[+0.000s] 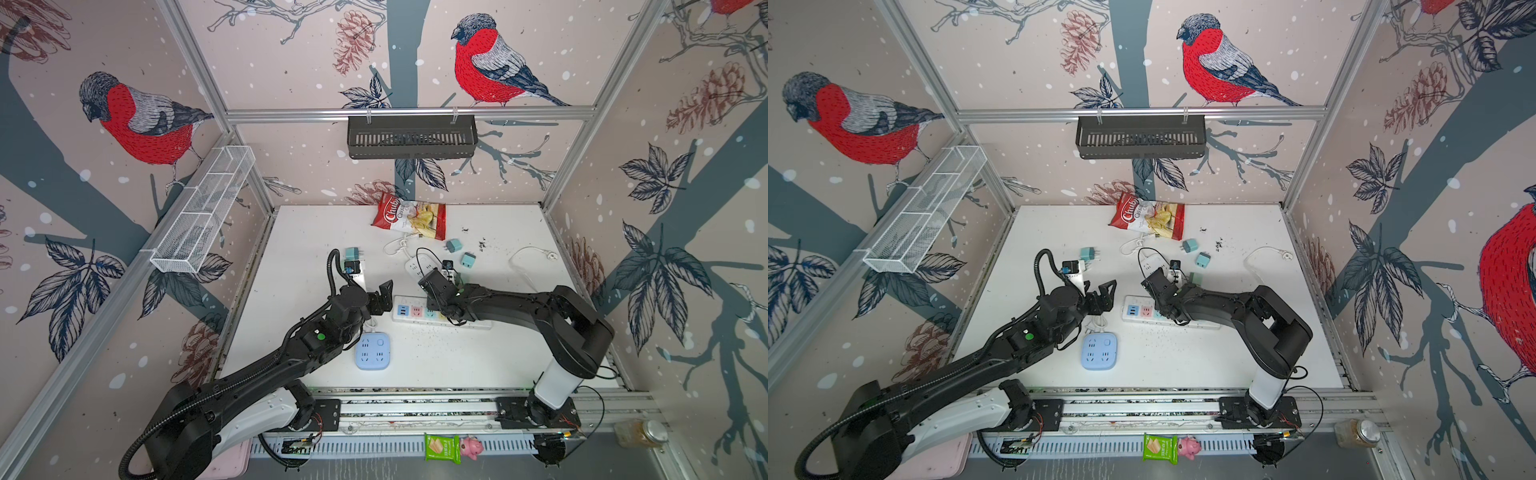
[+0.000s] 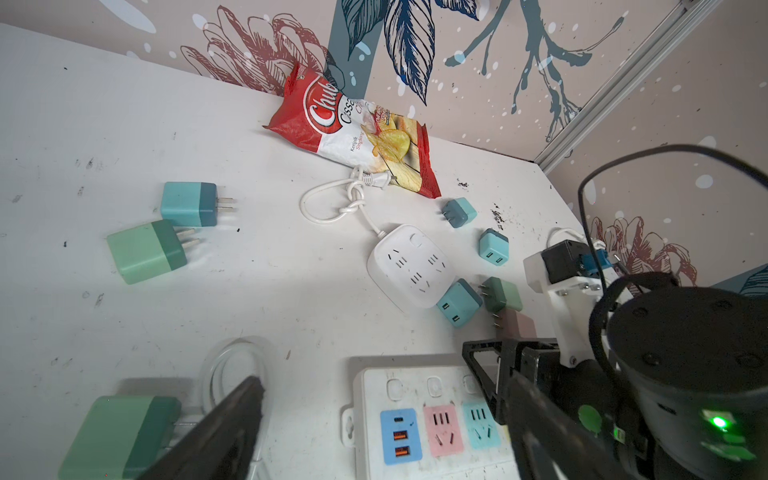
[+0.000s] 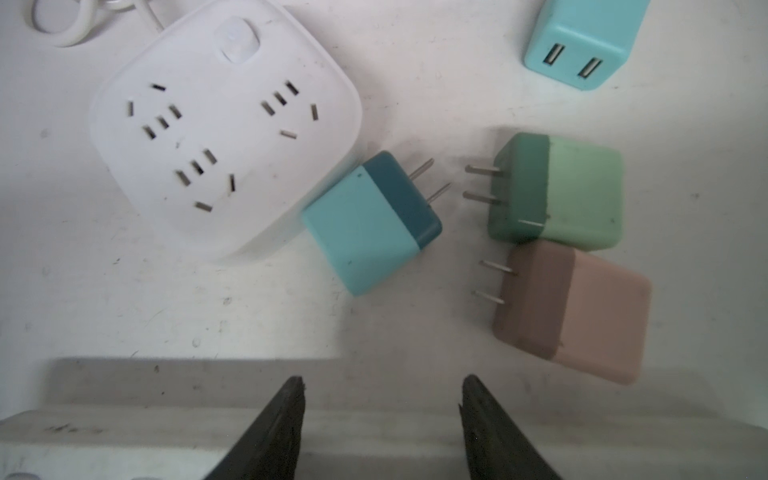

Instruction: Insert the plug

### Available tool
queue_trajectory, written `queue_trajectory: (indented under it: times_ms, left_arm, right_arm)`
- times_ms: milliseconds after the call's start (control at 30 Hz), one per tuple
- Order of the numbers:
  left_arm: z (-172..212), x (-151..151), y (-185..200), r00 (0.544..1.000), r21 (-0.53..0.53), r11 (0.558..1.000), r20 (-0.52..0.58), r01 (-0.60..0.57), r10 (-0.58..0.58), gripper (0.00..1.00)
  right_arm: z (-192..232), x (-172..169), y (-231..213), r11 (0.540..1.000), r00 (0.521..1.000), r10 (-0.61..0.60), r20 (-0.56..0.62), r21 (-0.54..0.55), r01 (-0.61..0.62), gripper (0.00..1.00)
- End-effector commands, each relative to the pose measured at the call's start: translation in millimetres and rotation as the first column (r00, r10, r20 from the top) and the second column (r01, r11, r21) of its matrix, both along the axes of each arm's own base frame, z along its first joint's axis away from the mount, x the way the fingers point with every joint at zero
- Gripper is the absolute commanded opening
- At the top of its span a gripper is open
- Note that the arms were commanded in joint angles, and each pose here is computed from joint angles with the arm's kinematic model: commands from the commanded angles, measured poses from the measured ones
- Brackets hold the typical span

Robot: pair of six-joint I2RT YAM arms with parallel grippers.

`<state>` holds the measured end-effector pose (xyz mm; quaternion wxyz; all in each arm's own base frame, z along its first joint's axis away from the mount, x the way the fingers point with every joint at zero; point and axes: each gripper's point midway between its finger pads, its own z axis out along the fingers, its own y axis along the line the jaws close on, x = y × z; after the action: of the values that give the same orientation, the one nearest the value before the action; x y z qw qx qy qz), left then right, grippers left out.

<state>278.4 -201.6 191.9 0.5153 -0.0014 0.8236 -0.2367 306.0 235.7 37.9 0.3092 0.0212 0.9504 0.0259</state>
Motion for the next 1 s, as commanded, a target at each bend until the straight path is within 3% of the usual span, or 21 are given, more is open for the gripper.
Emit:
queue_trajectory:
  times_ms: [0,633,767,967]
  left_arm:
    - [11.8,4.0,-1.4,0.999,-0.023,1.0,0.039,-0.009,0.01,0.91]
    - [7.4,7.3,-4.3,1.0,-0.005,1.0,0.028,-0.01,0.01,0.91]
    - [6.6,7.5,-4.6,0.999,-0.002,1.0,0.033,-0.006,0.006,0.92]
    - [4.8,10.0,-2.8,0.998,0.011,1.0,0.065,-0.016,0.016,0.94]
  right_arm:
    - [-19.2,-31.6,-6.9,0.999,0.992,0.025,-0.12,-0.017,-0.027,0.61]
    - [-3.5,-63.5,-7.1,0.997,0.999,0.002,-0.048,0.078,0.001,0.65]
    - [18.7,-56.0,-6.5,0.997,1.0,-0.002,0.003,0.078,0.002,0.66]
    - [72.2,-42.7,-19.4,0.992,0.989,-0.048,0.138,0.119,0.032,0.76]
